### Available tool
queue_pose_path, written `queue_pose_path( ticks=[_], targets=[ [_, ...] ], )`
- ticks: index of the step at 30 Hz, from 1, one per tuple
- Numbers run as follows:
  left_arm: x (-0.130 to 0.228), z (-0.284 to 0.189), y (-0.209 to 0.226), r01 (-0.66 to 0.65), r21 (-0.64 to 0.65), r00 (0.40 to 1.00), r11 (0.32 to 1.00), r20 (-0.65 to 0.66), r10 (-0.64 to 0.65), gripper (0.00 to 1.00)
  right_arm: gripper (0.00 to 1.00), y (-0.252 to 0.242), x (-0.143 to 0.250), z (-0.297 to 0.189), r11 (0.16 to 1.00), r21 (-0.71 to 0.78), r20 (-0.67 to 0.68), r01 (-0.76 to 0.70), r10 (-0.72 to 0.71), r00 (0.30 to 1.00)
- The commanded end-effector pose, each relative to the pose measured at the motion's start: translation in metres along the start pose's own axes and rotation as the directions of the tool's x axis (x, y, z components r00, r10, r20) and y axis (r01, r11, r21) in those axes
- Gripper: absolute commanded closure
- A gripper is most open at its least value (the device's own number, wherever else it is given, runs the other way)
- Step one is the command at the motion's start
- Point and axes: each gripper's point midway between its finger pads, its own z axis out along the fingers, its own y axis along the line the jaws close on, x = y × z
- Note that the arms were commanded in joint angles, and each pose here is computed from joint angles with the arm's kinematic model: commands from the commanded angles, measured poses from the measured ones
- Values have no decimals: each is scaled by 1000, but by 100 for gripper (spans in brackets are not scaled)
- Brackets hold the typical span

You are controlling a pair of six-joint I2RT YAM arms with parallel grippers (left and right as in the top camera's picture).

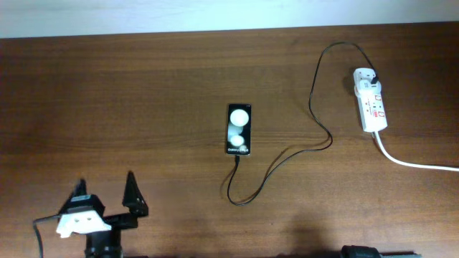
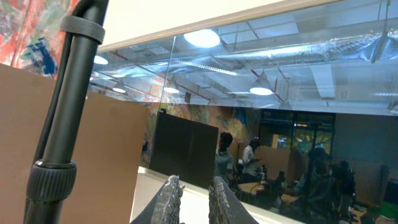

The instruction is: Plug charger to phone and switch on socket

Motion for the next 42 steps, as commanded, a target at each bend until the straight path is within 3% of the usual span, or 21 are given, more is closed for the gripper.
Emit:
queue_pose_path(
  ticks=[1,9,16,23,29,33,38,42],
  targets=[
    [12,18,2,-4,-7,999,1000,45,4,1,81,2,-5,-5,1000,9,24,-6,6,1000],
    [98,61,11,-8,-11,1000,1000,17,8,1,81,3,-6,-6,1000,7,27,-3,3,1000],
    [129,61,15,-22,-27,996,999,-92,19,1,81,3,-6,-6,1000,7,27,-2,2,1000],
    [130,60,15,-22,-26,995,999,-99,19,1,75,2,-4,-5,1000,8,26,-3,3,1000],
    [127,64,13,-15,-15,999,1000,-48,15,1,59,10,1,-16,999,-9,79,41,-40,996],
    [127,64,13,-15,-15,999,1000,-49,15,1,29,20,-1,-28,995,-27,141,96,-91,986],
    [127,64,13,-15,-15,999,1000,-49,15,1,18,46,-18,-60,989,-89,219,118,-97,971],
    [127,64,13,-15,-15,999,1000,-49,15,1,14,59,-32,-96,986,-102,307,129,-92,947]
  ],
)
